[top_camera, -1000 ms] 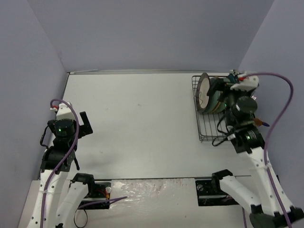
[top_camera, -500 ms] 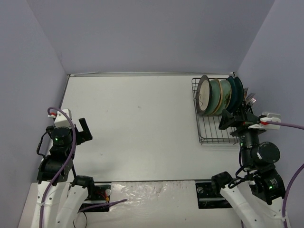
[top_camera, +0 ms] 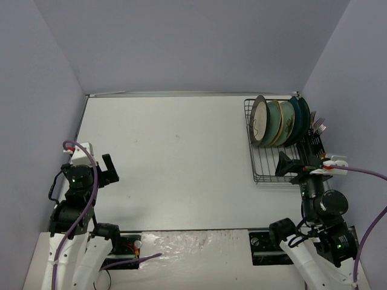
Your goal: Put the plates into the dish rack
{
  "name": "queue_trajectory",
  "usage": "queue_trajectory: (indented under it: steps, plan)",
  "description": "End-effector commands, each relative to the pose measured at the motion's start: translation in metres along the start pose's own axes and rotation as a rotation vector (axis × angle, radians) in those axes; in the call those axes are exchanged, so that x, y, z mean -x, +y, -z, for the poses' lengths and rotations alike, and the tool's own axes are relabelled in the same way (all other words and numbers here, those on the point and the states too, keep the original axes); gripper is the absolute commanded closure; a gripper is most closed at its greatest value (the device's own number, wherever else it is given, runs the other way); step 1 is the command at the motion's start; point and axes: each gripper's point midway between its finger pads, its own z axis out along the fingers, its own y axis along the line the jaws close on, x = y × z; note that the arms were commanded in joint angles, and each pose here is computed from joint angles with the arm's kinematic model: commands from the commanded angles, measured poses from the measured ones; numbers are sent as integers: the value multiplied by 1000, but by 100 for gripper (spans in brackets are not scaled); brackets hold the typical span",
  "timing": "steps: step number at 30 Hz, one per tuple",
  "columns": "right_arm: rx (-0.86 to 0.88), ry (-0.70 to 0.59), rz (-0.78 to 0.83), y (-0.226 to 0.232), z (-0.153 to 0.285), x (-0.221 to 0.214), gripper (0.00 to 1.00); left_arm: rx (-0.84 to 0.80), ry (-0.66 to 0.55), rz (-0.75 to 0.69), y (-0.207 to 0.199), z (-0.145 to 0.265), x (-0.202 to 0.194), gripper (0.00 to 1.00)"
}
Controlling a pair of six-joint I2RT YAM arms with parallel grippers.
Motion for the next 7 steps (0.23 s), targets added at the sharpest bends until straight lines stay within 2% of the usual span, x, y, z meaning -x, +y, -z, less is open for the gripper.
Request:
queue_trajectory:
  steps: [1, 7]
  plan:
    - [8, -71, -38, 3, 0, 18, 0, -15, -52, 24, -4, 2, 18, 3]
    - [17, -68, -39, 5, -1, 16, 0, -19, -46, 25, -5, 1, 17, 3]
